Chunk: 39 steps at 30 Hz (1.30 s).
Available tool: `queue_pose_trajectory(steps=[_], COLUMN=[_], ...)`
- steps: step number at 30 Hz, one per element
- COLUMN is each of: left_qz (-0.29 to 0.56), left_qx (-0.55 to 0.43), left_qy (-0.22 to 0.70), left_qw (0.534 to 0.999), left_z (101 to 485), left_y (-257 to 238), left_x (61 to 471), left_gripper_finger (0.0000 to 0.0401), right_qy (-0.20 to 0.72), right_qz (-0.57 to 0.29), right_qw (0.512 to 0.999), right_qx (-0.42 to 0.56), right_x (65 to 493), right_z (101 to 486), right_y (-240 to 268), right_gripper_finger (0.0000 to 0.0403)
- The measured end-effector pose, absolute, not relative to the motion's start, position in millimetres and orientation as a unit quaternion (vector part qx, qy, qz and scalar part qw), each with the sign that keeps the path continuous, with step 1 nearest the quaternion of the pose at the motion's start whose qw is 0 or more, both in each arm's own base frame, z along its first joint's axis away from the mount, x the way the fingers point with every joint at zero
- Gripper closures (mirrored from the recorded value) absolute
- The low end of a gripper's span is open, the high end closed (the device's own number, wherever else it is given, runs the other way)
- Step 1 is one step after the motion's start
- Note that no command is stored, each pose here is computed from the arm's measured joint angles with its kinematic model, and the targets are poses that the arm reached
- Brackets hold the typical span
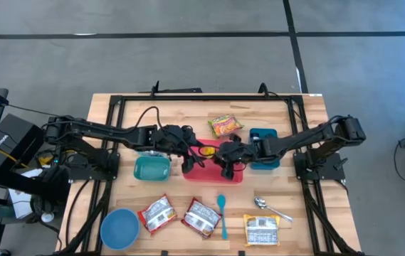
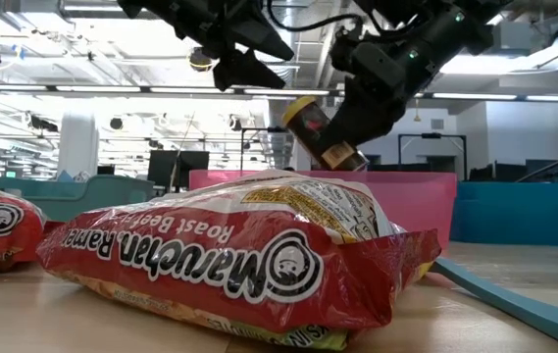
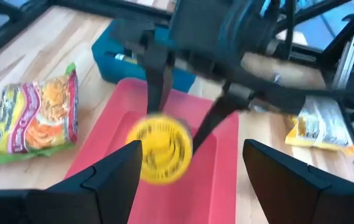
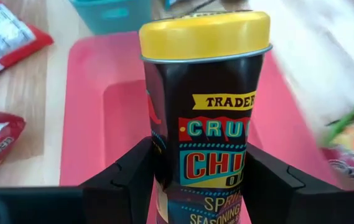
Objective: Pick & Place Food Item
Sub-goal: Put the yellow seasoning bottle into the blue bin
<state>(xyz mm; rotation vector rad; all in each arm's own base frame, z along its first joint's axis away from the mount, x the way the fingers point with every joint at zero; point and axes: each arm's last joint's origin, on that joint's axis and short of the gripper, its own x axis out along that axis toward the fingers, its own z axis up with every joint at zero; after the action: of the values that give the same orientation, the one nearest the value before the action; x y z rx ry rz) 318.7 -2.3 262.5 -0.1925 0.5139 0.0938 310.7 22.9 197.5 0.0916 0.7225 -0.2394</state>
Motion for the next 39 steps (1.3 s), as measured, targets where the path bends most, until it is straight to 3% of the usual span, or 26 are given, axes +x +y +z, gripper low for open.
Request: queue_pose_trajectory(steps=[15,39], left_qz=[0.049,0.048], left_qx=[-0.094,-0.095], left_qy=[0.276,0.264], left_qw=[0.955,0.959], left_z=[258,260], left_y=[-2,-2], left_x=[316,318], left_gripper_finger=[0.0127,0.0127], right_qy=[0.337,0.227], right_qz=[-0.251,-0.407], right_qw=[0.907,0.878], right_qx=[0.016,0.111], right_x=[250,149], right_z=[239,176], right_y=[46,37], right_gripper_finger=[0.0219,0.0220])
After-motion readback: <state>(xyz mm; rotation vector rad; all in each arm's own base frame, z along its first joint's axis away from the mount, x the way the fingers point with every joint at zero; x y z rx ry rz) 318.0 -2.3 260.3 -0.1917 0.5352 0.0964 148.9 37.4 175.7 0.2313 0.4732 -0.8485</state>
